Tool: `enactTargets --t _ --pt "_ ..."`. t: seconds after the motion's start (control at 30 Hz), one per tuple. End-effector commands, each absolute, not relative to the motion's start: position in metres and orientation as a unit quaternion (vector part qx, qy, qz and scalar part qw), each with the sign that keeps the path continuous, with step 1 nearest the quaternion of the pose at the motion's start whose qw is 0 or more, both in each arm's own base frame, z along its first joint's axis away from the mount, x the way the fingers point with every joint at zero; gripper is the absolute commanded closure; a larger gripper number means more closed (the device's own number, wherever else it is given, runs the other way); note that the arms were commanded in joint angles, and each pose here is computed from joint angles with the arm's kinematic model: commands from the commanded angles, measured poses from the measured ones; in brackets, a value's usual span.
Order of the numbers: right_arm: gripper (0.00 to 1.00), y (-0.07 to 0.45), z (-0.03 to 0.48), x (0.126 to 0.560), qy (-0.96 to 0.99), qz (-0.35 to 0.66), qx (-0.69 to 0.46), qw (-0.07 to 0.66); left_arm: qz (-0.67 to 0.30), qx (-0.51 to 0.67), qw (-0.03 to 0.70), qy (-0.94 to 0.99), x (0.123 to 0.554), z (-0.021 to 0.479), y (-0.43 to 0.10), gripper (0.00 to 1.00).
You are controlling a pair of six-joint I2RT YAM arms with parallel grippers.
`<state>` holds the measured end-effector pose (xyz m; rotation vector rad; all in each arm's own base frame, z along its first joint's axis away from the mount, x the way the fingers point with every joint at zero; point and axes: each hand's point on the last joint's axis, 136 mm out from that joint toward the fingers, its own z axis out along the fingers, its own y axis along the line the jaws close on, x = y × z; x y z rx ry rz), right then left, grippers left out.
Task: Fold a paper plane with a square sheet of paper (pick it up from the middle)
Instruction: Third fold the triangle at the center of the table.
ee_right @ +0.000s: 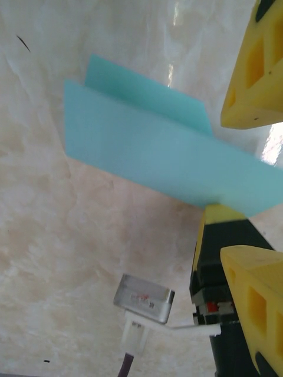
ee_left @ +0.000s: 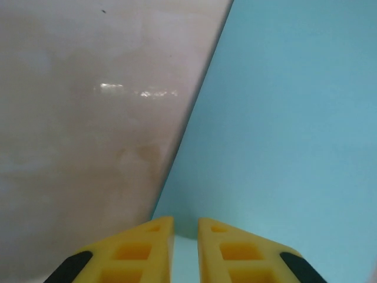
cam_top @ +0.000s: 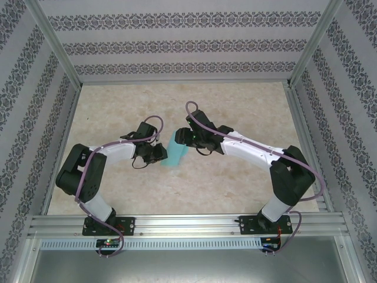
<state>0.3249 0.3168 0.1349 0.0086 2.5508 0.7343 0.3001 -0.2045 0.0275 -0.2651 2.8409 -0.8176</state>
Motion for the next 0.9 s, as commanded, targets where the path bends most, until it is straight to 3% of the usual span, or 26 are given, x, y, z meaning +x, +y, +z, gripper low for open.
enactTargets --t 0.0,0.2,0.33,0.63,0.87 --pt "0.48 0.334 0.143 0.331 0.923 0.298 0.009 0.243 -0.311 -0.095 0.084 0.942 0.306 0.028 -0.214 0.82" --pt "0.58 0.335 0.13 0.328 0.925 0.302 0.016 0.229 -0.31 -0.116 0.049 0.942 0.285 0.012 -0.216 0.85" --pt "0.7 0.34 0.114 0.319 0.924 0.322 0.022 0.205 -0.319 -0.126 0.041 0.938 0.276 0.013 -0.224 0.88" --pt "0.94 0.367 0.072 0.298 0.922 0.359 0.02 0.146 -0.342 -0.129 0.074 0.928 0.276 0.041 -0.223 0.93" --pt "1.0 0.38 0.046 0.291 0.923 0.367 0.015 0.117 -0.346 -0.11 0.067 0.929 0.27 0.041 -0.225 0.95"
